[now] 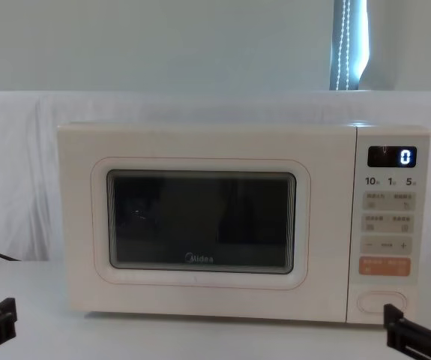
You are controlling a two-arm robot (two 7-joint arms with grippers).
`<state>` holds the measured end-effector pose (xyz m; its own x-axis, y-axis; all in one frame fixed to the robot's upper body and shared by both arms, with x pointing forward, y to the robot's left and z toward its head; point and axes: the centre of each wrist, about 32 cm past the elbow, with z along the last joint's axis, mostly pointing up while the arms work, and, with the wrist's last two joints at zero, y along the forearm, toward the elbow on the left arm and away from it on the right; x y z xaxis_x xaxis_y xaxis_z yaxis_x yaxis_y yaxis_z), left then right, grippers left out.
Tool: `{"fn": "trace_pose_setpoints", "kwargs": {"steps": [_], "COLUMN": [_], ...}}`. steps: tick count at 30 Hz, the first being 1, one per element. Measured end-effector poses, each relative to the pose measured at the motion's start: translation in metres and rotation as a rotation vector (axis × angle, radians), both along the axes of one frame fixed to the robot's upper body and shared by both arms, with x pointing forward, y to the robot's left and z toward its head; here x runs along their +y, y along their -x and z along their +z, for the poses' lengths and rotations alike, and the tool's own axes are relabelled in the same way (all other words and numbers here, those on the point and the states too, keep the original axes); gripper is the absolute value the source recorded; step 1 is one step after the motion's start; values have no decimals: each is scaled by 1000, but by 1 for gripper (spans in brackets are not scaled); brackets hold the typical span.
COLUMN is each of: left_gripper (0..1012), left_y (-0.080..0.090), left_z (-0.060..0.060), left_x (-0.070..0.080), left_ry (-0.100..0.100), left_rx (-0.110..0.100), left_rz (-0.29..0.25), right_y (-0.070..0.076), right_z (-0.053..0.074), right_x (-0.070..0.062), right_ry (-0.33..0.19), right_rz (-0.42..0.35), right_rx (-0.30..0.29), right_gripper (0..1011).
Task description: Press the button to open the microwave door with one hand; close the microwave door with the other hand.
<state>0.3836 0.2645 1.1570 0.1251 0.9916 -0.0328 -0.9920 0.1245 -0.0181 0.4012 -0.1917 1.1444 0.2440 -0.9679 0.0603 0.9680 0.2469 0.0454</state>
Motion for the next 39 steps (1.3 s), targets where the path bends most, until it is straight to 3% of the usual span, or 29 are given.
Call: {"fn": "trace_pose_setpoints", "kwargs": {"steps": [39], "left_gripper": [1005], "left_y": [0], "left_z": [0], "left_x": [0], "left_ry": [0], "left_rx": [0], "left_rz": [1], "right_y": [5], "right_z": [0], "right_x": [3], "right_ry": [6], "right_rz": [20], "right_rx": [-4], "right_gripper": [1002]}}
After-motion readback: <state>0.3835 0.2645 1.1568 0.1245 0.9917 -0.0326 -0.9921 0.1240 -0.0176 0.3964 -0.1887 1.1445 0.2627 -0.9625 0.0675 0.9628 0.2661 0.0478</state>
